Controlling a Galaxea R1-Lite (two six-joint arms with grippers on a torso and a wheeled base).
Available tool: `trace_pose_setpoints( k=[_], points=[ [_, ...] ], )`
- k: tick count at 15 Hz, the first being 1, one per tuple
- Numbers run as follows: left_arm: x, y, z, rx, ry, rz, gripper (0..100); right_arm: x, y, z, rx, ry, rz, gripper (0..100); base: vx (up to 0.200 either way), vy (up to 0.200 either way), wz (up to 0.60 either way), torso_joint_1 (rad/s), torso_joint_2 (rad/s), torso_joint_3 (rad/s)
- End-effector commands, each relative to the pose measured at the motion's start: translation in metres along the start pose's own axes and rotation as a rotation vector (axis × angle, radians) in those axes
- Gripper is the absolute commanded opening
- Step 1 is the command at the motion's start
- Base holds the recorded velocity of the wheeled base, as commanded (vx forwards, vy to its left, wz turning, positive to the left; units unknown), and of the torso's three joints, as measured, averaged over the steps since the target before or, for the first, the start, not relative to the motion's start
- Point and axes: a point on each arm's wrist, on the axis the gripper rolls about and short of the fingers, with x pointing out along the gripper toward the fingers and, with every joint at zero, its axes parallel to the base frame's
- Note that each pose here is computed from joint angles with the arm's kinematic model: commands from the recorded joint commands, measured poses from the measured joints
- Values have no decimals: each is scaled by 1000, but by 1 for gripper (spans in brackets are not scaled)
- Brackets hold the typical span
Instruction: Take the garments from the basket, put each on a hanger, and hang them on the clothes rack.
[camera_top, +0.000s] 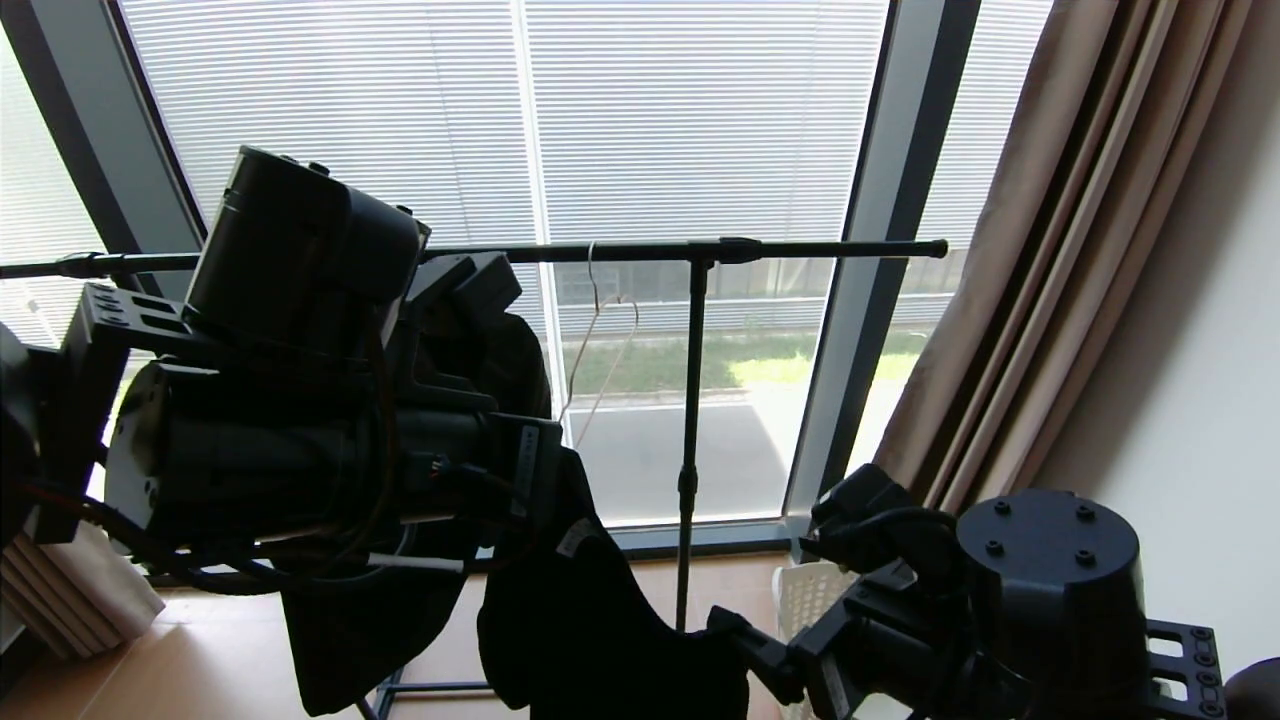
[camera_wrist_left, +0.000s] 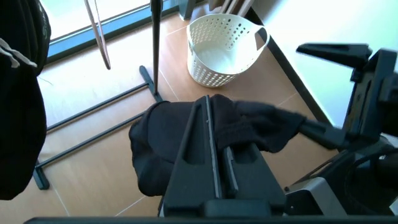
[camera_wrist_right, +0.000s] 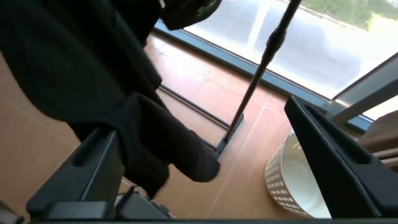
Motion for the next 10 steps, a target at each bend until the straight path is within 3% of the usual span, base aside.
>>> trace_pose_setpoints(
  k=[1,4,6,8,10],
  points=[
    [-2,1,6,-6,-20,3,0,-3,2,-14,-49,38,37,100,0,0,0,0,0,0],
    [-5,1,15,-13,-54,1,0,-5,10,-22,-145,33,119,100,0,0,0,0,0,0],
    [-5,0,18,-14,-62,-1,0,-5,14,-27,-169,25,165,100,0,0,0,0,0,0],
    [-5,0,17,-12,-56,-1,0,-1,19,-17,-152,-97,190,100,0,0,0,0,0,0],
    [-5,0,17,-11,-56,-1,0,0,20,-11,-161,-149,194,100,0,0,0,0,0,0]
  ],
)
